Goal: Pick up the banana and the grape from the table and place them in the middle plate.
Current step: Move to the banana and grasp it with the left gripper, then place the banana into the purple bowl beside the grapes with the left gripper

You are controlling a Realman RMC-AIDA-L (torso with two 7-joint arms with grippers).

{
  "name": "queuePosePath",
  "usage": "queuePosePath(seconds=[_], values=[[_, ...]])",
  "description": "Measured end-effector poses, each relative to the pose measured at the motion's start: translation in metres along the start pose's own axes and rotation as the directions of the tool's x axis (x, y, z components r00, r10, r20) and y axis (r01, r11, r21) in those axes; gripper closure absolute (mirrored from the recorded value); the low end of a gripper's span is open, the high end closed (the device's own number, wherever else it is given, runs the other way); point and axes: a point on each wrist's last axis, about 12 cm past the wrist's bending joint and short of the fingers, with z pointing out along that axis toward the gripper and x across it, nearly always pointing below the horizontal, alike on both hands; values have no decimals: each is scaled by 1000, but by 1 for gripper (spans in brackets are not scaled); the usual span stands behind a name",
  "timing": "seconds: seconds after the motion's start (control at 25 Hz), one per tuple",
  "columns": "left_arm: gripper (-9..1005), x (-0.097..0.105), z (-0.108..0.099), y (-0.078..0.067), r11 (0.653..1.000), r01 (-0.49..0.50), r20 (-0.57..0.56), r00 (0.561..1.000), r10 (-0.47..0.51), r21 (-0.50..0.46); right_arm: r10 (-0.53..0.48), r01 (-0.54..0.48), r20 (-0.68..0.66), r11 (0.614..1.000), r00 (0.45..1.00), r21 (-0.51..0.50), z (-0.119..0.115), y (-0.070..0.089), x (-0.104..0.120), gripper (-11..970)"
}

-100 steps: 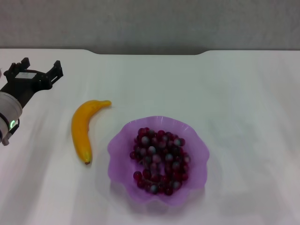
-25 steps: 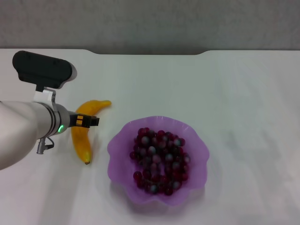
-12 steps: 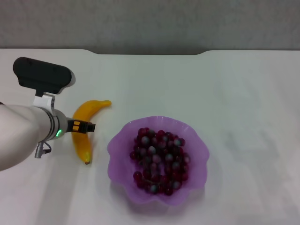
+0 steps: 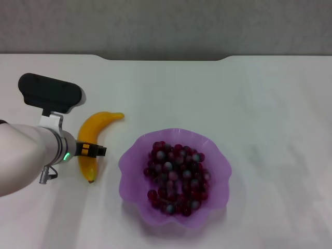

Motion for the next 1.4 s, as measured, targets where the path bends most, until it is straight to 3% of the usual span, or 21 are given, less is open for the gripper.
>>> queuePosePath(seconds=[0.52, 1.0, 1.4], values=[[169, 0, 0, 0, 1000, -5, 3, 1000, 5, 2, 0, 0, -2, 1000, 1000, 8, -1, -1, 0, 69], [495, -4, -1, 1, 1000, 1, 12, 1000, -1, 1, 0, 0, -4, 1000, 1000, 10, -1, -2, 1, 69], [495, -36, -28, -2, 999, 14, 175, 984, -20, 38, -1, 1, -10, 1000, 1000, 10, -2, -2, 1, 73]])
